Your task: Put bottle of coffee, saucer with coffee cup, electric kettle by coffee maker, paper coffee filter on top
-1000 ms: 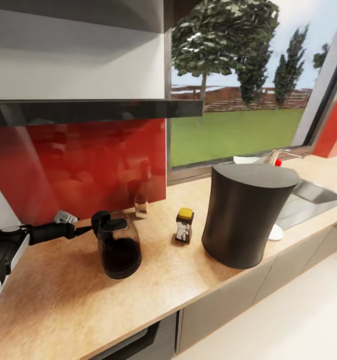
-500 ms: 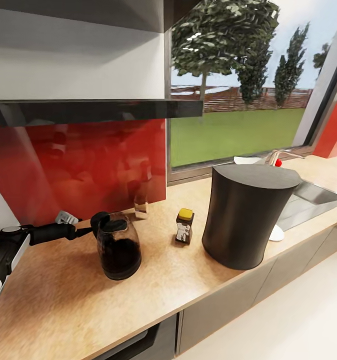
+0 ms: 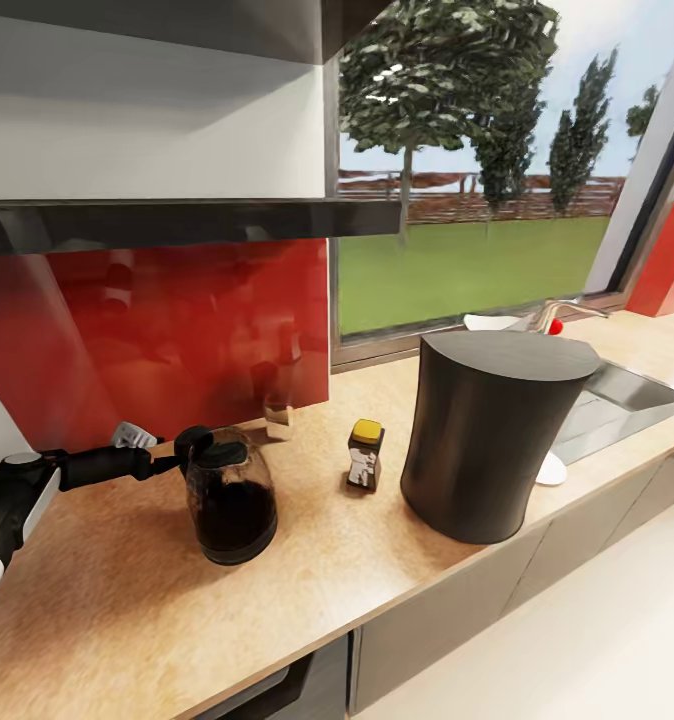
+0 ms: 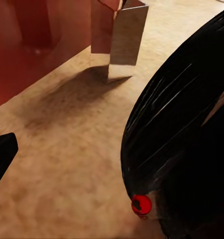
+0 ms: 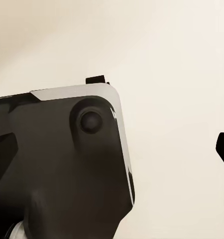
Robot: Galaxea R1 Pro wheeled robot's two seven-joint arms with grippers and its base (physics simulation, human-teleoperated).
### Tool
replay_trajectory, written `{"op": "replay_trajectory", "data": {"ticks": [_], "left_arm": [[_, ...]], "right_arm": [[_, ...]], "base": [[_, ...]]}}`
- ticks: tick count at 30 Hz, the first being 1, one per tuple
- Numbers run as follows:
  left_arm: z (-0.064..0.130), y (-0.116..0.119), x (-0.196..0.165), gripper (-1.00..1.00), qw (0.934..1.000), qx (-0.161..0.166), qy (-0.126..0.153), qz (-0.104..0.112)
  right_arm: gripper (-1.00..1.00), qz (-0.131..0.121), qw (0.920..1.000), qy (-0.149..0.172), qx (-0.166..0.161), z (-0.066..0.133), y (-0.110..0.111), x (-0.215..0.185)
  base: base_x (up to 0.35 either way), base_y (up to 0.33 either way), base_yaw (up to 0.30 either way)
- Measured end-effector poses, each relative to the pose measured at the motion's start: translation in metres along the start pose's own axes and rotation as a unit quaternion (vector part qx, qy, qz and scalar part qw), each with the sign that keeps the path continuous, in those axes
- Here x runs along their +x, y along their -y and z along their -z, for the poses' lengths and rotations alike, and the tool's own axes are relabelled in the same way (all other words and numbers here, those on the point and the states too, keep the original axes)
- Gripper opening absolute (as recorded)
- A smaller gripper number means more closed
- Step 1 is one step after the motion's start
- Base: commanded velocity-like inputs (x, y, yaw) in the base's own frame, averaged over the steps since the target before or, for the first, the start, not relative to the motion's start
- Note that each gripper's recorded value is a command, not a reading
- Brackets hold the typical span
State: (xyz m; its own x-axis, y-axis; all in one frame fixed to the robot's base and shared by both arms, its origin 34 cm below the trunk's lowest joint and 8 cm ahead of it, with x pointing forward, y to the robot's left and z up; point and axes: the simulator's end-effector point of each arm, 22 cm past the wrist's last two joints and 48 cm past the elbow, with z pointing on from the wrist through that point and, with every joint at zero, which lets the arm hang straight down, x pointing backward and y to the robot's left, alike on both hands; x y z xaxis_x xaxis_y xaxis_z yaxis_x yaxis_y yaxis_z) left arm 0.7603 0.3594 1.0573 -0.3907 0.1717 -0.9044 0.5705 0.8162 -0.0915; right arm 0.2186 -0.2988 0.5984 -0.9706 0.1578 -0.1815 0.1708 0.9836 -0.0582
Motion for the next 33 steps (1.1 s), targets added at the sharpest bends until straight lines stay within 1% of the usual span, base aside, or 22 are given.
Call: {"op": "replay_trajectory", "data": {"ticks": [23,33], "left_arm": [[-0.0004,0.0007,-0.0001,1.0,1.0,0.001,0.0,0.001],[-0.0034,0.0037,-0.0007,1.0,1.0,0.003,0.002,0.002]], "right_arm": [[1.0,0.0,1.0,-0.001,0.0,0.0002,0.0004,0.0012],[1.0,0.0,1.0,-0.001,0.0,0.0001,0.0006,0.0011]], "base": [[0.025,-0.012,0.0],[0.011,-0.011,0.0]]}}
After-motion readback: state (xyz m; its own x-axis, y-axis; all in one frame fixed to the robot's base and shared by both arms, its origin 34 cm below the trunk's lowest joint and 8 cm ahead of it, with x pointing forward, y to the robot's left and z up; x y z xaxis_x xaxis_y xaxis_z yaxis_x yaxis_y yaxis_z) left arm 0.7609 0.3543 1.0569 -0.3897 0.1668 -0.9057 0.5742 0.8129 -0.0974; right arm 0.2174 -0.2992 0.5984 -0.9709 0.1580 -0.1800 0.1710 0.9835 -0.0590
